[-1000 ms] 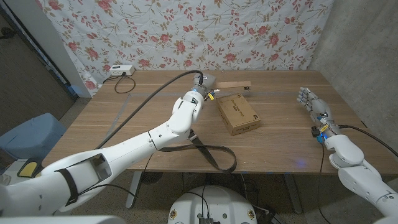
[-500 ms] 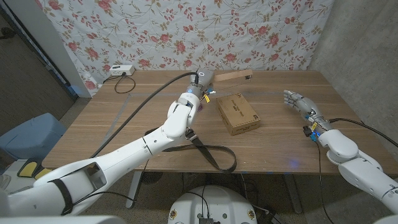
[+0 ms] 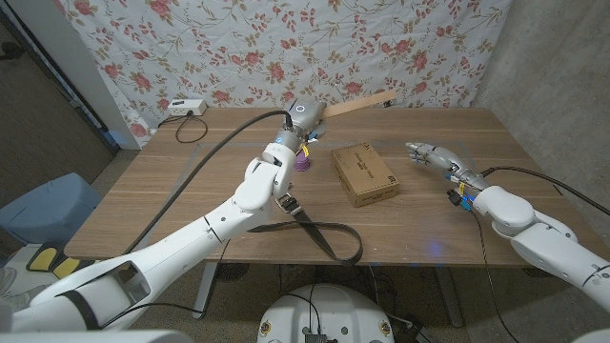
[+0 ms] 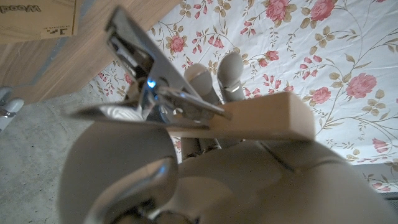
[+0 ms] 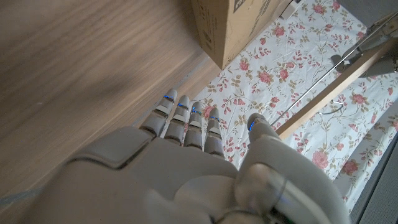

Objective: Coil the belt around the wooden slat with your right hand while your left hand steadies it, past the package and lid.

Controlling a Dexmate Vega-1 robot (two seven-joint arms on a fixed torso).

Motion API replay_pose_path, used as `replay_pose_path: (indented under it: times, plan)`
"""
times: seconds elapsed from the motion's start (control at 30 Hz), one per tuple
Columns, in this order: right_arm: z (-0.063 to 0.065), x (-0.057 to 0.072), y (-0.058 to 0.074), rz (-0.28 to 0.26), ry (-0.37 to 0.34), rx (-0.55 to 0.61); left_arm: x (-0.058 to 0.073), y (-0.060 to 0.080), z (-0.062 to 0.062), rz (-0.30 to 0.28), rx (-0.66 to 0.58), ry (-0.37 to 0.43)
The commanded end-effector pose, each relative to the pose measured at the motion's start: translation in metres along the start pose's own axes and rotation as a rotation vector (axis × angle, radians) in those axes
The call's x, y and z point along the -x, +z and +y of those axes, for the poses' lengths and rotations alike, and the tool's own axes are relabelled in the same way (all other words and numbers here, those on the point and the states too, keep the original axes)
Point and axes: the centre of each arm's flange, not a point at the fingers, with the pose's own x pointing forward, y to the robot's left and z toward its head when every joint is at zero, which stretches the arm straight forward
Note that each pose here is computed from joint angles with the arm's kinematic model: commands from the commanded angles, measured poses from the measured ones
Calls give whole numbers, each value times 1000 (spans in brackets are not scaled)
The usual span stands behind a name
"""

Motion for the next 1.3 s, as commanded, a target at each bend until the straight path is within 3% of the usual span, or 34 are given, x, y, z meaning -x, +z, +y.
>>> replay_pose_path:
  times: [0.03, 0.7, 1.3]
  plan:
    - [28, -21, 33, -16, 145, 128, 12, -9, 11, -4, 102, 94]
    - [79, -35, 93, -110, 246, 422, 17, -22, 17, 17, 220, 98]
    - [135, -58, 131, -193, 340, 604, 30, -35, 24, 17, 283, 97]
